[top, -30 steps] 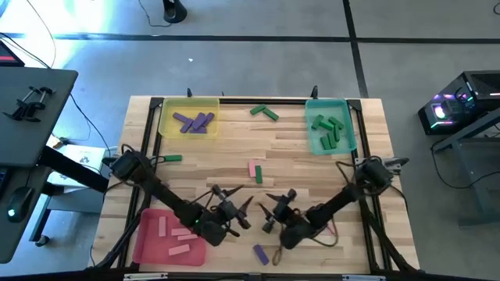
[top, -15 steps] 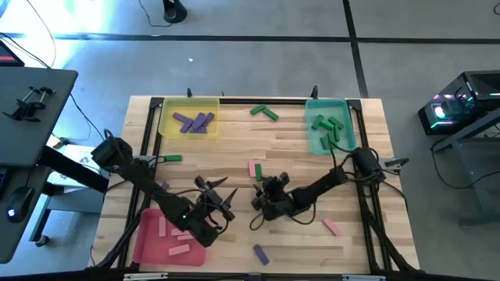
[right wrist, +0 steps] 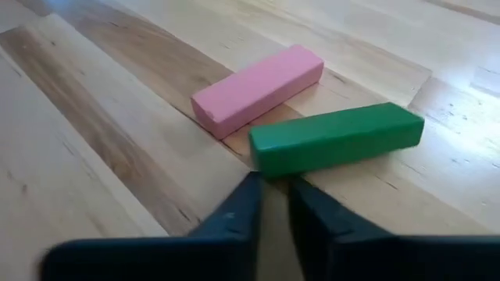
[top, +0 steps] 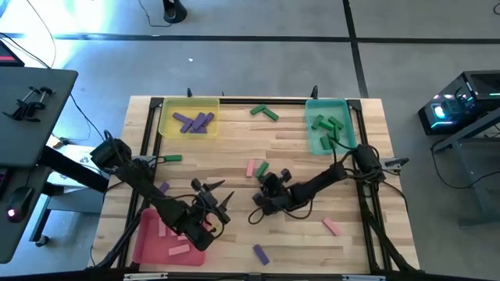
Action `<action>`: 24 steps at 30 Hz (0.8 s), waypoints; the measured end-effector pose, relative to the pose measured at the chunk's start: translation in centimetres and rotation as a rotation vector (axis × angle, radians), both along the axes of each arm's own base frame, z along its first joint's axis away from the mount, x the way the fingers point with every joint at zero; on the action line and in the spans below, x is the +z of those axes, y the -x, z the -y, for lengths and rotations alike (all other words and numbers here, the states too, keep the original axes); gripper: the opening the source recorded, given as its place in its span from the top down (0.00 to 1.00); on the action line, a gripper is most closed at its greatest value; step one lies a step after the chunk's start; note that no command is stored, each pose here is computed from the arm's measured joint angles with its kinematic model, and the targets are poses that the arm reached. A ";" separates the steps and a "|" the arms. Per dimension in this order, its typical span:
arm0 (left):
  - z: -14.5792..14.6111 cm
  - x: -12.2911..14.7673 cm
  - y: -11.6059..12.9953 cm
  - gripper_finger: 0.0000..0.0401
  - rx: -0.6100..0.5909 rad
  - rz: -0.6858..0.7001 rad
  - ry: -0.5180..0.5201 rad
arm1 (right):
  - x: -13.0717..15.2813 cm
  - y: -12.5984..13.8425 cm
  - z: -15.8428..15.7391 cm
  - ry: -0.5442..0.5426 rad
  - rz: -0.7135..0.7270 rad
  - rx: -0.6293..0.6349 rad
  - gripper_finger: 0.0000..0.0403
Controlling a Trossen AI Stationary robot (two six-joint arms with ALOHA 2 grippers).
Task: Sort blocks
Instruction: Put the green wooden block into the green bin
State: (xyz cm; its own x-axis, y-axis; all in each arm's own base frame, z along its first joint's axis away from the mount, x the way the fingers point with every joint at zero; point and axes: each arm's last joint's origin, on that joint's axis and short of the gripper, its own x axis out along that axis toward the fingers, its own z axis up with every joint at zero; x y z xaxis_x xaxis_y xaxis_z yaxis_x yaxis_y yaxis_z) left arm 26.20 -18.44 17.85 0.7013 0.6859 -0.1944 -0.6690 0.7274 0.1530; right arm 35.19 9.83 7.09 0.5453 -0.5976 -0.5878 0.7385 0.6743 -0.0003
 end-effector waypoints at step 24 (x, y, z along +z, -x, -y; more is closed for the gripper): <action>0.2 0.0 0.2 0.43 -0.017 -0.023 -0.012 | 6.0 2.8 0.7 0.169 -0.390 0.309 0.68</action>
State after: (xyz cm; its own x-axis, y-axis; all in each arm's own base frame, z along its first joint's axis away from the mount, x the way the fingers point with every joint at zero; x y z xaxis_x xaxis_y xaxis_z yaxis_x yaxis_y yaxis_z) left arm 26.04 -18.68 17.81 0.7085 0.6761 -0.2024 -0.6525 0.7368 0.1769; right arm 32.37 9.11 13.14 0.4707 -0.5476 -0.6918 0.4285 0.8273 -0.3632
